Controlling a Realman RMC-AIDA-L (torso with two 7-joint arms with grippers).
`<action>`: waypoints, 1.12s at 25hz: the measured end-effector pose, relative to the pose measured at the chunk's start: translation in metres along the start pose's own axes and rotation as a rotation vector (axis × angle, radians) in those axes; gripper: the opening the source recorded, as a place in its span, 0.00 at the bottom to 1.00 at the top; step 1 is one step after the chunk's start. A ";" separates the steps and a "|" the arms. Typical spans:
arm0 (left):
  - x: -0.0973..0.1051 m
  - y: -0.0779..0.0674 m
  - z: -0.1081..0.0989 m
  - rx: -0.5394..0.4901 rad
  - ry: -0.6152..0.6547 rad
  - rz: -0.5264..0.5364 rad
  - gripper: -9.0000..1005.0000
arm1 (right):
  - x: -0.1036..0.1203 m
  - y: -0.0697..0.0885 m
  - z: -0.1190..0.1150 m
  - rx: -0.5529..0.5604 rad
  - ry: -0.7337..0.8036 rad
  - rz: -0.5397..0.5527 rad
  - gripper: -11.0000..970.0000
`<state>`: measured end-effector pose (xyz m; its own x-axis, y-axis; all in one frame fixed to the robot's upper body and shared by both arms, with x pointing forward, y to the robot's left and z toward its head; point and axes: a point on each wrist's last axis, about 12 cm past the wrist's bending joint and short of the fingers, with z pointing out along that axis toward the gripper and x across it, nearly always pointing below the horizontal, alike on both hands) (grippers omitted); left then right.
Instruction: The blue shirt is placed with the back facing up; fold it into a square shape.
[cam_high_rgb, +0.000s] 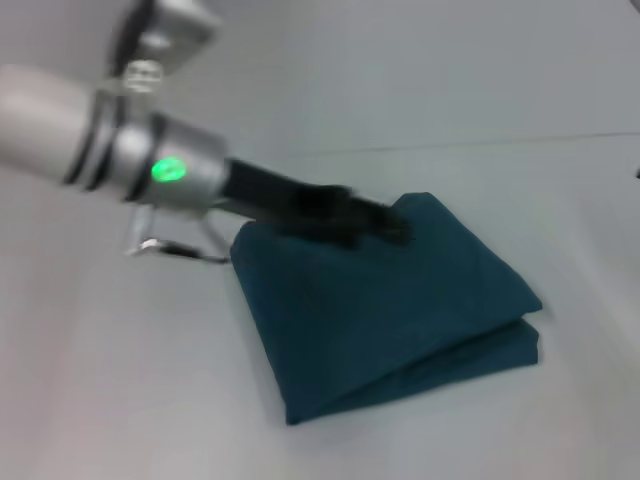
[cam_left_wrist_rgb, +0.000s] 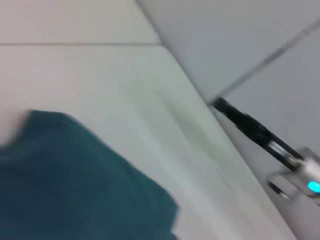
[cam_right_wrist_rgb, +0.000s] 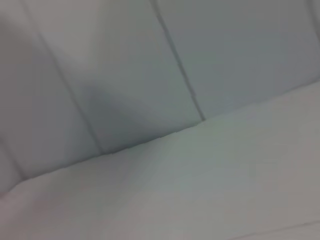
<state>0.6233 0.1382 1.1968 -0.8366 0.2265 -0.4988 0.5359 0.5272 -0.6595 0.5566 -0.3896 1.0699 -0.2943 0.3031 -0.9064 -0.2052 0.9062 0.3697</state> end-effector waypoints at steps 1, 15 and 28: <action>0.007 0.009 -0.009 -0.020 -0.022 -0.019 0.64 | -0.002 0.002 0.000 -0.020 0.004 -0.016 0.01; 0.070 0.097 -0.045 -0.232 -0.221 -0.284 0.94 | -0.041 0.055 -0.001 -0.444 0.235 -0.338 0.01; 0.067 0.103 -0.005 -0.276 -0.148 -0.315 0.94 | -0.088 0.088 -0.027 -0.655 0.545 -0.413 0.35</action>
<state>0.6218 0.2117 1.0977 -0.9181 -0.0891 -0.3863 0.1905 0.7554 -0.6270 0.5392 -0.3445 1.1878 -0.4428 -0.3338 -0.8322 -0.8250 0.5152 0.2323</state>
